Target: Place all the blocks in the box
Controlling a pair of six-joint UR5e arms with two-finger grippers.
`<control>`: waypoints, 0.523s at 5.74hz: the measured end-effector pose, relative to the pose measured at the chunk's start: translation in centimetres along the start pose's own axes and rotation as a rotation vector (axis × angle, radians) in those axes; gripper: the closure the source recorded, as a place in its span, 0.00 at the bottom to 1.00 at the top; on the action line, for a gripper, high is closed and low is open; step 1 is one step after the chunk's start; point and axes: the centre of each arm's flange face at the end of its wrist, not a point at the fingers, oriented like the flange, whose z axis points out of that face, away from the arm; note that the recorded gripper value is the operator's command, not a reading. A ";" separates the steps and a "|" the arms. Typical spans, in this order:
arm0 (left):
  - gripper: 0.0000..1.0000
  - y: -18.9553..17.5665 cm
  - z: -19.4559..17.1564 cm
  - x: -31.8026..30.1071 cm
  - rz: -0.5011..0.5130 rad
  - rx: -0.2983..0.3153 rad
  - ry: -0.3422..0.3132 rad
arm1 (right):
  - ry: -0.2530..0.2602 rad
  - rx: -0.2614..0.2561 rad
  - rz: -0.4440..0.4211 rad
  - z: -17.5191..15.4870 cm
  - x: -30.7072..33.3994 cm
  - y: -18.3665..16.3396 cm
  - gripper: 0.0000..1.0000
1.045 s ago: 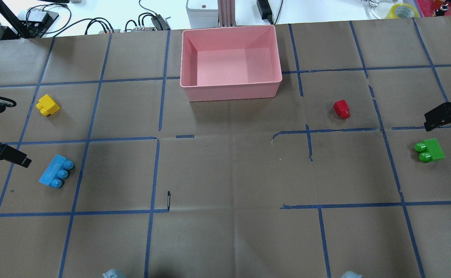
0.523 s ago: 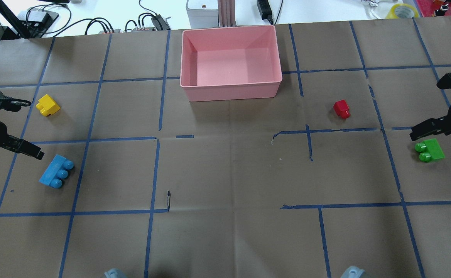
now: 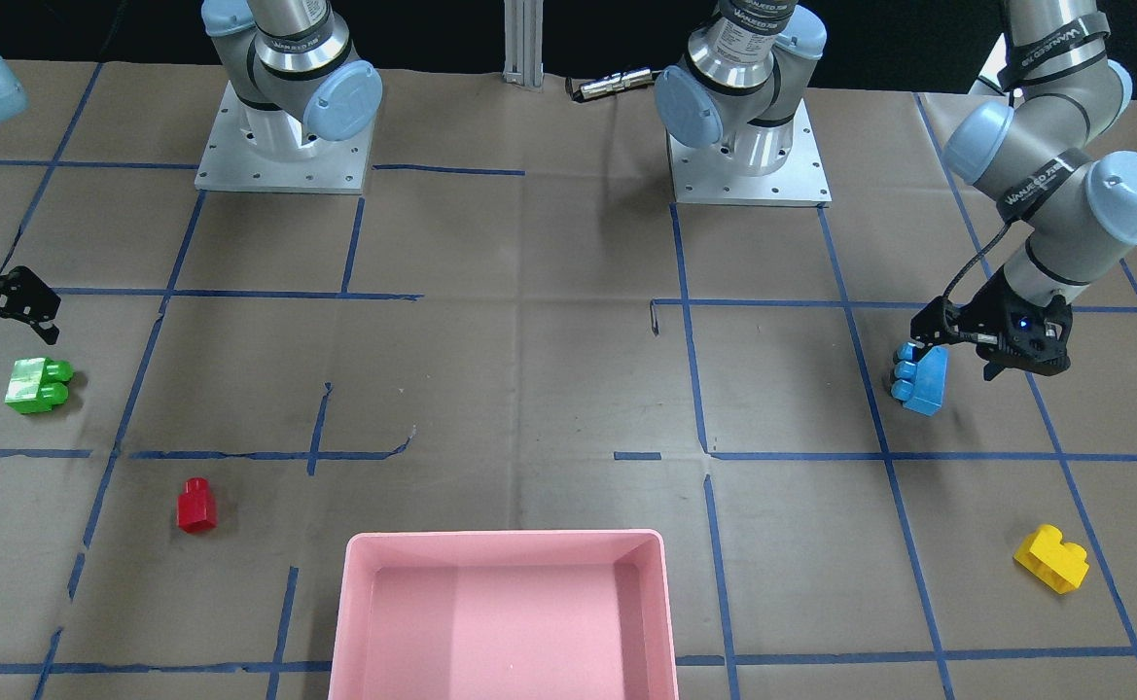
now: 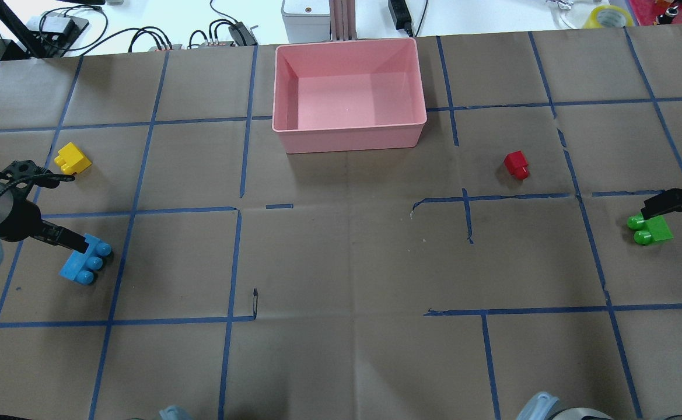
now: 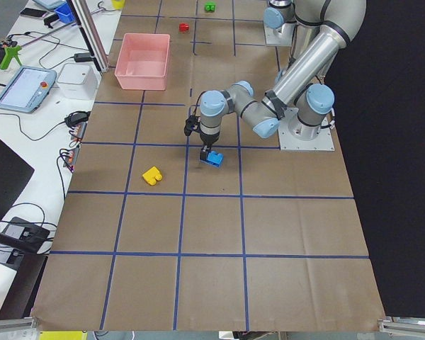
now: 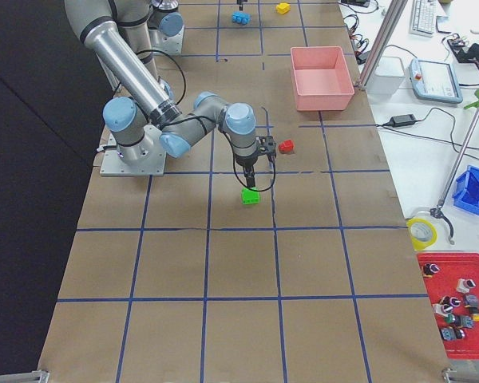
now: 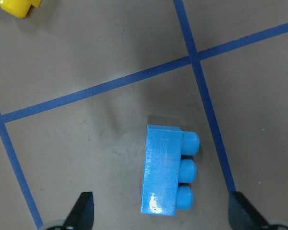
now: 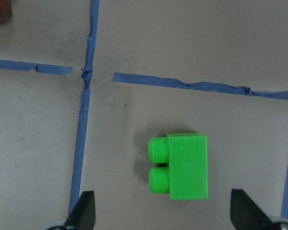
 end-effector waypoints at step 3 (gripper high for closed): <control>0.02 0.1 2.6 0.2 0.006 -0.011 0.017 | 0.028 0.029 0.000 5.3 1.6 -0.6 0.01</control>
